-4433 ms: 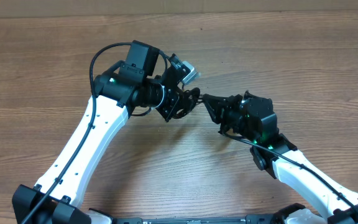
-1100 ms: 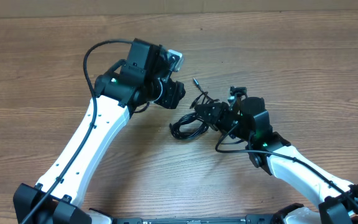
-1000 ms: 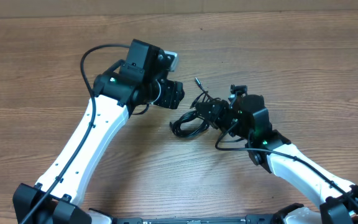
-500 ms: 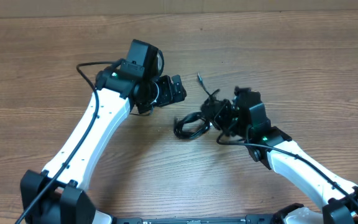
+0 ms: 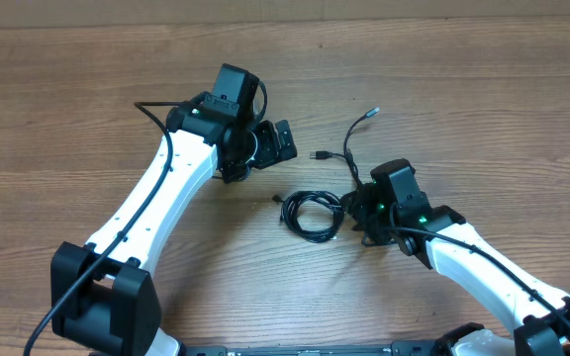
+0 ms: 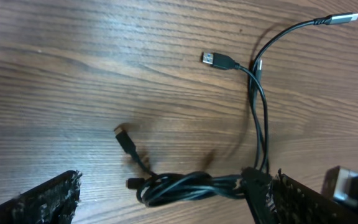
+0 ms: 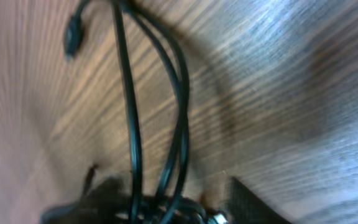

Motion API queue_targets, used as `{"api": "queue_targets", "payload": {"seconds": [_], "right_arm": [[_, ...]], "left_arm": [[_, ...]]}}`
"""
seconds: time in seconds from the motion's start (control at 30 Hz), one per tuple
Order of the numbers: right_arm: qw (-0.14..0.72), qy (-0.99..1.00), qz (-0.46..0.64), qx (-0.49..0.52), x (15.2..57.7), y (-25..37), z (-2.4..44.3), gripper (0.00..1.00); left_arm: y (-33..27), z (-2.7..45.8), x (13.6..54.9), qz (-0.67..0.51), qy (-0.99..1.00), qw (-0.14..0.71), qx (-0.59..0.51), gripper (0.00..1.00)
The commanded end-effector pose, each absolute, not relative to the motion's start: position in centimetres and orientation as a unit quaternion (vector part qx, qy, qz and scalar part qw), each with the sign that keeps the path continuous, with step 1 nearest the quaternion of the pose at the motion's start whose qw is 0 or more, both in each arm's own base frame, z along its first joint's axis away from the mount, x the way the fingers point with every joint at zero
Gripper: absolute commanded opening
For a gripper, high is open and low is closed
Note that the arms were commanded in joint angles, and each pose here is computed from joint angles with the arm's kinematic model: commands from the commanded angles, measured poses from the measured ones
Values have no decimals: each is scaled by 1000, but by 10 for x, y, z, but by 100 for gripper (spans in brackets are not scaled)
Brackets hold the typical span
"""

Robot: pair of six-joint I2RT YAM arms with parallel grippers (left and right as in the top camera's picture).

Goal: Untangle cables

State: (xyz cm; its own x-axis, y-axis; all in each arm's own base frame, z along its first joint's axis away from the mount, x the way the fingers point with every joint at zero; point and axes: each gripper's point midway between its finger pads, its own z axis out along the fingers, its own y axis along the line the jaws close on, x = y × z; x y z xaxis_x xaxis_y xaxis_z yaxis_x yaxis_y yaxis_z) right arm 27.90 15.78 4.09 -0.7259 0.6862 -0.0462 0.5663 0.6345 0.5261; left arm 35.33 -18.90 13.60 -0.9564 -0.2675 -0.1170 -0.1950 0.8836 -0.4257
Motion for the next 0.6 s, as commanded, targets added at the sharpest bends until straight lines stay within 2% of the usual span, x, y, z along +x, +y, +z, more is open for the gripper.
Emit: {"api": "queue_targets", "payload": {"seconds": [0.0,0.27,0.43,0.5,0.57], "right_arm": [[143,901,257,319,286,162,54,100],[219,925,250,183,304,155,120,100],[235,923,252,171,302,147,149,100],[238,921,251,176,300,142,153,100],[239,919,249,189,298,134,156,100]], "left_arm": [[-179,136,363,-190,971,109,-95,99],[-159,136,371,-185,973,119,-74,100],[-178,141,359,-222,967,115,53,100],[-182,140,352,-229,967,100,52,99],[-183,137,343,-229,971,72,5,99]]}}
